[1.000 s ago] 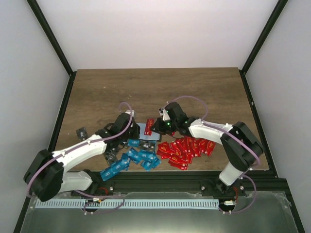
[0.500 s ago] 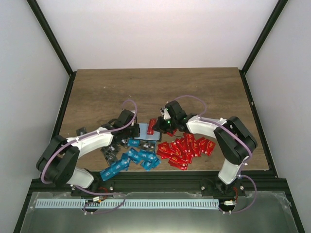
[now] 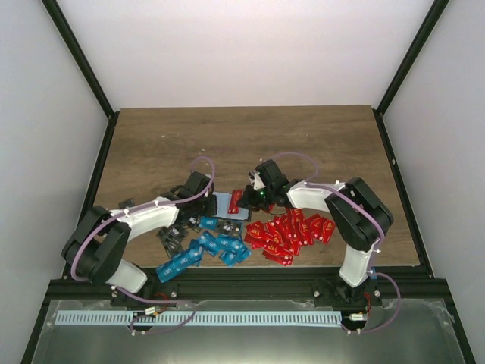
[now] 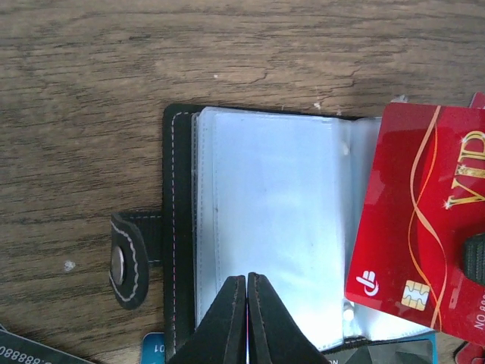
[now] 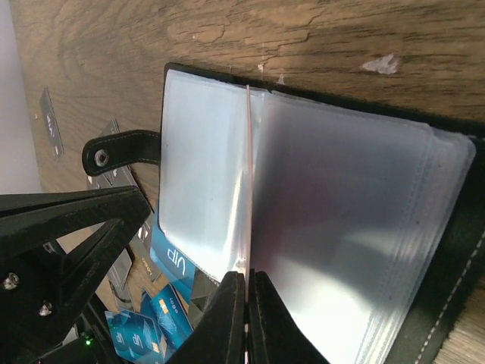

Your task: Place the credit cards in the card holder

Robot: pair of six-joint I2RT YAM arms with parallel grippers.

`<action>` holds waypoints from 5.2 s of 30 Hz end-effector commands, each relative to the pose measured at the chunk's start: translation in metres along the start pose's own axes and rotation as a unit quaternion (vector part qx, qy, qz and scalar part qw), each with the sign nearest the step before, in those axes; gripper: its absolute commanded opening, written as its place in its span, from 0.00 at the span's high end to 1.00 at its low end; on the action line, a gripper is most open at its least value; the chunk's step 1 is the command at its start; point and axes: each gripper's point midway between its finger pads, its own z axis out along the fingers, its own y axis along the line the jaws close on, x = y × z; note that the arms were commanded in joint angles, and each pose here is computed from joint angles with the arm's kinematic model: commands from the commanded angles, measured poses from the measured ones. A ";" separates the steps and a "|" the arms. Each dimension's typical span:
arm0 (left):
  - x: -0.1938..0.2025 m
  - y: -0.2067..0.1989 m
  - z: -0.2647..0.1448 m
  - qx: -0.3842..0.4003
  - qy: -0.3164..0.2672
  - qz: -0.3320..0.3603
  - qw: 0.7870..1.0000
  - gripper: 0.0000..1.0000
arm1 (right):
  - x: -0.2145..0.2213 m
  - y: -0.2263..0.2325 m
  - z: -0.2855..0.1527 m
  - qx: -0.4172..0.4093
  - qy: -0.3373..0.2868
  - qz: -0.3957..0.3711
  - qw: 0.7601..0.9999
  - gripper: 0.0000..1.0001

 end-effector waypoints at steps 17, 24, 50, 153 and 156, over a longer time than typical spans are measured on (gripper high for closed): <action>0.004 0.021 0.002 -0.025 0.007 -0.016 1.000 0.96 | -0.006 0.014 -0.002 -0.035 -0.003 0.000 0.999 0.99; 0.007 0.023 0.004 -0.025 0.011 -0.017 0.999 0.96 | -0.006 0.007 0.005 -0.028 -0.003 0.012 1.000 0.99; 0.023 0.022 0.013 -0.010 0.035 -0.019 0.999 0.96 | 0.020 0.003 0.018 -0.084 0.052 0.072 0.993 0.99; 0.026 0.012 0.021 0.018 0.052 0.006 0.998 0.96 | 0.025 -0.015 0.054 -0.092 0.163 0.108 0.976 0.99; 0.027 0.013 0.022 0.015 0.054 0.008 0.998 0.96 | 0.021 -0.011 0.057 -0.102 0.167 0.093 0.976 0.99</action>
